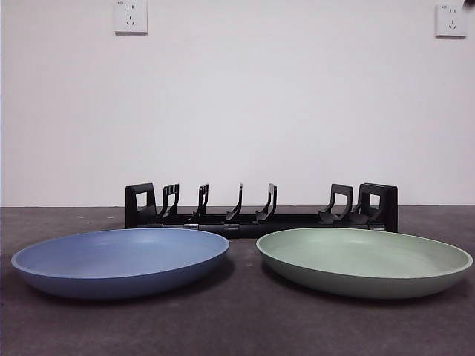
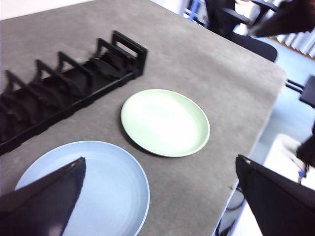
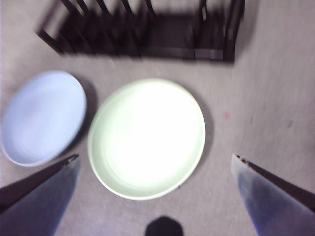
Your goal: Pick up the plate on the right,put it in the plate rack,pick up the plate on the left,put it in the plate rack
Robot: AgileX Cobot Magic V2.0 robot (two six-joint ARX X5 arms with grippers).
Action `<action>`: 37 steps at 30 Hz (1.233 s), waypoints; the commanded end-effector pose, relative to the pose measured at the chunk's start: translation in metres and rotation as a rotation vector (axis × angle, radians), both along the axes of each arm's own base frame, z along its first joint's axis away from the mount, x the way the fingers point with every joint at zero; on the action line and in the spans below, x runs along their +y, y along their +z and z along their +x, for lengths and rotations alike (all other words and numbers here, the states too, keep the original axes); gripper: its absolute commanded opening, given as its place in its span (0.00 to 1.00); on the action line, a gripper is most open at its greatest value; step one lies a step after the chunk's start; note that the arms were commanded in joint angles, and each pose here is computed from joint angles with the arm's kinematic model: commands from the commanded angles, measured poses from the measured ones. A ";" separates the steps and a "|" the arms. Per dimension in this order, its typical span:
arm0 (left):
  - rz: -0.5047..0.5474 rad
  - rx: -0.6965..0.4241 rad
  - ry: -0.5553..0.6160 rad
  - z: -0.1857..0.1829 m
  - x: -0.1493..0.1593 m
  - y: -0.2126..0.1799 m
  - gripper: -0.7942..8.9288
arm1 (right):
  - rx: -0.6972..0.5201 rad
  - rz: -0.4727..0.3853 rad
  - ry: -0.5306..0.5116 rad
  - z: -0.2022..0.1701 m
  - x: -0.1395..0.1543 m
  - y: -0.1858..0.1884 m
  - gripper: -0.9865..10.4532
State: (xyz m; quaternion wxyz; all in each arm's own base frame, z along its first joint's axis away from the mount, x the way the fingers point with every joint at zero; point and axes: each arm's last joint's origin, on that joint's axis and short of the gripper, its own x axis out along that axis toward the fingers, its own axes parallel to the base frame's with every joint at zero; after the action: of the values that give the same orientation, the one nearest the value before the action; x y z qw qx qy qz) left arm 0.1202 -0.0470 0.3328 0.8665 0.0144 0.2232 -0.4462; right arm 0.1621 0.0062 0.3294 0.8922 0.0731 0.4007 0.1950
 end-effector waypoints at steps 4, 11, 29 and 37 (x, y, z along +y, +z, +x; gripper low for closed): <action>0.042 -0.026 -0.127 0.006 -0.015 -0.004 0.86 | 0.224 0.003 0.026 0.062 0.005 -0.045 0.57; 0.050 -0.003 -0.190 0.008 -0.025 -0.008 0.86 | 0.457 -0.063 0.069 0.113 0.023 -0.115 0.57; 0.072 0.016 -0.209 0.014 -0.030 -0.012 0.86 | 0.500 -0.106 0.076 0.135 0.031 -0.152 0.29; 0.075 0.027 -0.209 0.016 -0.031 -0.014 0.86 | 0.504 -0.105 0.076 0.136 0.031 -0.154 0.22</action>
State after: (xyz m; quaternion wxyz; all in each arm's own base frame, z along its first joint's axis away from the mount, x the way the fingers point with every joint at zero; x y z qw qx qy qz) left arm 0.1361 -0.0767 0.3184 0.8126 0.0586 0.2558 -0.5204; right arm 0.2963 0.0366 0.1785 0.7621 0.0566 0.6183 0.1839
